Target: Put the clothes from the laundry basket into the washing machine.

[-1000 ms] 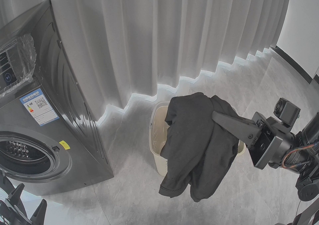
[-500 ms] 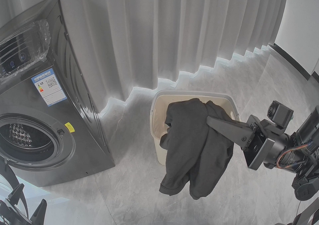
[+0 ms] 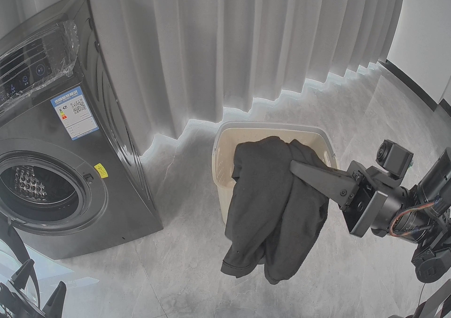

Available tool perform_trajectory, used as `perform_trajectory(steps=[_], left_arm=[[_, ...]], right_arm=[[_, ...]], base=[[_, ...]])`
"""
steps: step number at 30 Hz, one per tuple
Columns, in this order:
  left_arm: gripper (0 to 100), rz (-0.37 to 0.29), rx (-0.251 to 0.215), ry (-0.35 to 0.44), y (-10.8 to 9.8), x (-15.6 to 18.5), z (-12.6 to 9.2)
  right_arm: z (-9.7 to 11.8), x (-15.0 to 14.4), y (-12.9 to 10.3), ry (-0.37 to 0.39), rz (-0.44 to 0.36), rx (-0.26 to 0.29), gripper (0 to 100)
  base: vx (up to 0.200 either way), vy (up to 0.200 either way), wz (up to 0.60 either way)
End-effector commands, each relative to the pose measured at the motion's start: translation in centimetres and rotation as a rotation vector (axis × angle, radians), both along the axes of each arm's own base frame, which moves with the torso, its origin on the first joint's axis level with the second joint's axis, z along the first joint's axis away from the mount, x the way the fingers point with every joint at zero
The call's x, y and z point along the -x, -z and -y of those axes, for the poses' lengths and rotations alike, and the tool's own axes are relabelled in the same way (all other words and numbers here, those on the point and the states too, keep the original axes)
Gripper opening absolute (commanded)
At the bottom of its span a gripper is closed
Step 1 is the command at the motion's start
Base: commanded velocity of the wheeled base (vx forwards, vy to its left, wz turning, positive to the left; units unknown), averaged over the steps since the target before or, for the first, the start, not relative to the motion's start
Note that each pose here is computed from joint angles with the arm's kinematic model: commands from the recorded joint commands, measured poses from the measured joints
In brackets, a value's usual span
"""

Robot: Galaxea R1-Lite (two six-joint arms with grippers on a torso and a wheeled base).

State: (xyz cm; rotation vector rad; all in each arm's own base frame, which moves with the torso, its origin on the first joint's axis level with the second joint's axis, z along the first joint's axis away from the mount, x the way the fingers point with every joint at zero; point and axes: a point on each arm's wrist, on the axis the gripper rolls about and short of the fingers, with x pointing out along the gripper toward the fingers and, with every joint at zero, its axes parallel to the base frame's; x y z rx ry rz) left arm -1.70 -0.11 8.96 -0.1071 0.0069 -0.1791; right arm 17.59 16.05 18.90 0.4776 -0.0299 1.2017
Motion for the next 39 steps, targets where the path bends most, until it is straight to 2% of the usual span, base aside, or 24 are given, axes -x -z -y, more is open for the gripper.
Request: perform_trajectory(steps=[1, 8, 11, 16, 19, 22, 30, 39], left_arm=[[100, -0.017, 0.0, 0.0, 0.5, -0.1, 0.0], [100, -0.017, 0.0, 0.0, 0.5, -0.1, 0.0], [100, -0.017, -0.001, 0.0, 0.5, -0.1, 0.0], [100, -0.018, -0.001, -0.003, 0.5, -0.1, 0.0], [100, -0.018, -0.001, -0.003, 0.5, -0.1, 0.0], [100, -0.017, -0.001, -0.003, 0.5, -0.1, 0.0], [100, -0.017, 0.0, -0.003, 0.5, -0.1, 0.0], [100, -0.018, -0.001, -0.003, 0.5, -0.1, 0.0]], right_arm=[[-0.1, -0.1, 0.2, 0.0, -0.002, 0.005, 0], [-0.1, -0.2, 0.7, 0.005, -0.019, 0.021, 0], [-0.4, -1.1, 1.8, 0.024, -0.038, 0.055, 0], [-0.8, -2.1, 3.4, 0.06, -0.019, 0.127, 0], [-1.0, -2.1, 3.4, 0.076, -0.016, 0.126, 0], [-1.3, -2.1, 3.9, 0.125, -0.04, 0.132, 0], [-1.6, -2.0, 3.8, 0.119, -0.034, 0.126, 0], [-2.4, -1.3, 3.7, 0.08, -0.035, 0.123, 0]], base=[[0.0, 0.0, 0.6], [0.0, 0.0, 0.43], [0.0, 0.0, 0.0], [0.0, 0.0, 0.0], [0.0, 0.0, 0.0], [0.0, 0.0, 0.2], [0.0, 0.0, 0.6], [0.0, 0.0, 0.0]])
